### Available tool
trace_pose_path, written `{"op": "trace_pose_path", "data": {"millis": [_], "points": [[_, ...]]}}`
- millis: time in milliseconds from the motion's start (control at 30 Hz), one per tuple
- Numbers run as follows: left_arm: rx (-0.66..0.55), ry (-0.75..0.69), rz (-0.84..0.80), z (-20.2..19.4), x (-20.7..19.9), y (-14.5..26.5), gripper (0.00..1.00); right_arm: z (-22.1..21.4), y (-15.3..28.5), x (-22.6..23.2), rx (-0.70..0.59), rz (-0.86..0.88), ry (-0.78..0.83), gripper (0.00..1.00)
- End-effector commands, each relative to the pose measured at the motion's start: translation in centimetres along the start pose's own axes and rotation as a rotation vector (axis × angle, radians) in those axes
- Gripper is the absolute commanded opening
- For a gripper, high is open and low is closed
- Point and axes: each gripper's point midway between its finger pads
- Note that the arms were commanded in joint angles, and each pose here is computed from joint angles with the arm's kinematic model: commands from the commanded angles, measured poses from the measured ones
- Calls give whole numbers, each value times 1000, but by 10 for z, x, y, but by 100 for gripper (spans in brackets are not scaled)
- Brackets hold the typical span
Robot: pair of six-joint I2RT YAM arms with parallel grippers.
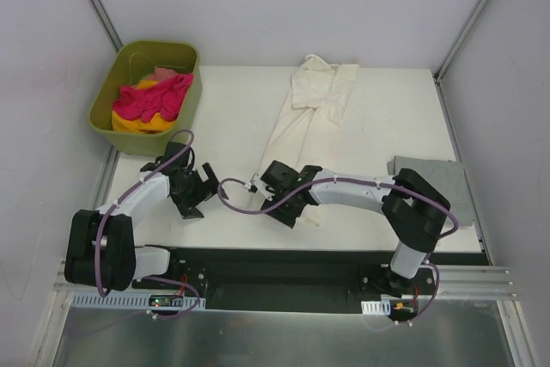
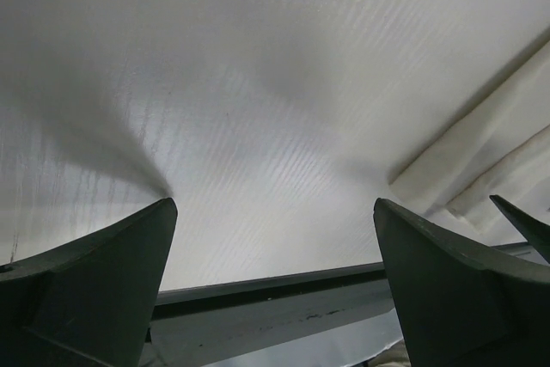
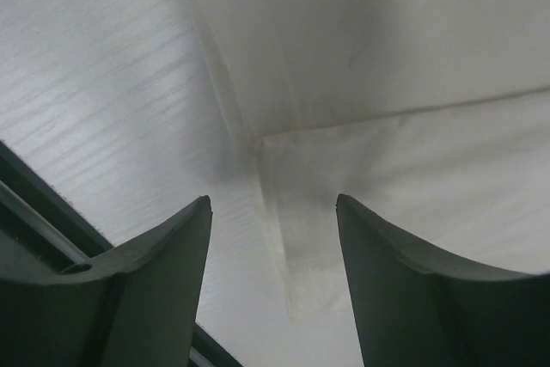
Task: Fold and stack the t-shirts
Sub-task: Fold the tshirt
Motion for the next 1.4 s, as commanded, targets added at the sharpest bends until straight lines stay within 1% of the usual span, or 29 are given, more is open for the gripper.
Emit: {"op": "trace_pose_path", "data": {"millis": [0,233,333,367,433,467,600,700,733,800,833,933,1033,1067,1100,1167,1200,1367], "points": [[-5,30,-23,-1,-1,6,99,18,-11,-9,-26,-45,25,62],[-19,49,-13,2,4,7,99,17,-27,-13,-4,-78,34,57],[-20,57,-5,2,5,7,99,12,-32,-11,17,-73,35,49],[-22,58,-4,2,6,7,99,11,-33,-10,22,-71,31,42],[-32,62,4,4,8,8,99,8,-33,-8,33,-71,31,34],[-35,62,4,4,8,8,99,5,-33,-6,38,-71,28,28],[-52,62,16,8,9,11,99,1,-25,13,60,-40,50,17],[-62,60,17,10,9,14,99,5,-9,38,33,41,54,13],[-63,60,19,11,9,14,99,7,-3,57,17,139,52,12],[-68,59,17,12,8,16,99,11,13,75,-14,223,51,10],[-66,56,18,12,8,16,99,13,20,88,-24,295,42,9],[-68,54,21,13,8,16,99,18,42,104,-54,391,35,8],[-67,55,23,14,8,16,99,23,59,113,-73,450,28,6],[-66,55,26,14,9,15,99,26,64,112,-88,449,25,5],[-67,54,23,14,8,16,99,25,67,111,-76,448,20,5],[-68,54,24,16,7,16,99,33,72,97,-88,415,-9,3],[-69,52,22,17,6,16,99,30,74,91,-72,401,-25,2],[-69,40,12,23,-2,18,99,30,77,36,-54,286,-110,1]]}}
Point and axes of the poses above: each gripper's point midway between its finger pads, its own y axis back along the fingers, its own x axis along the line the jaws close on, z = x × y, and after that the axes turned 1 degree about y, right-handed
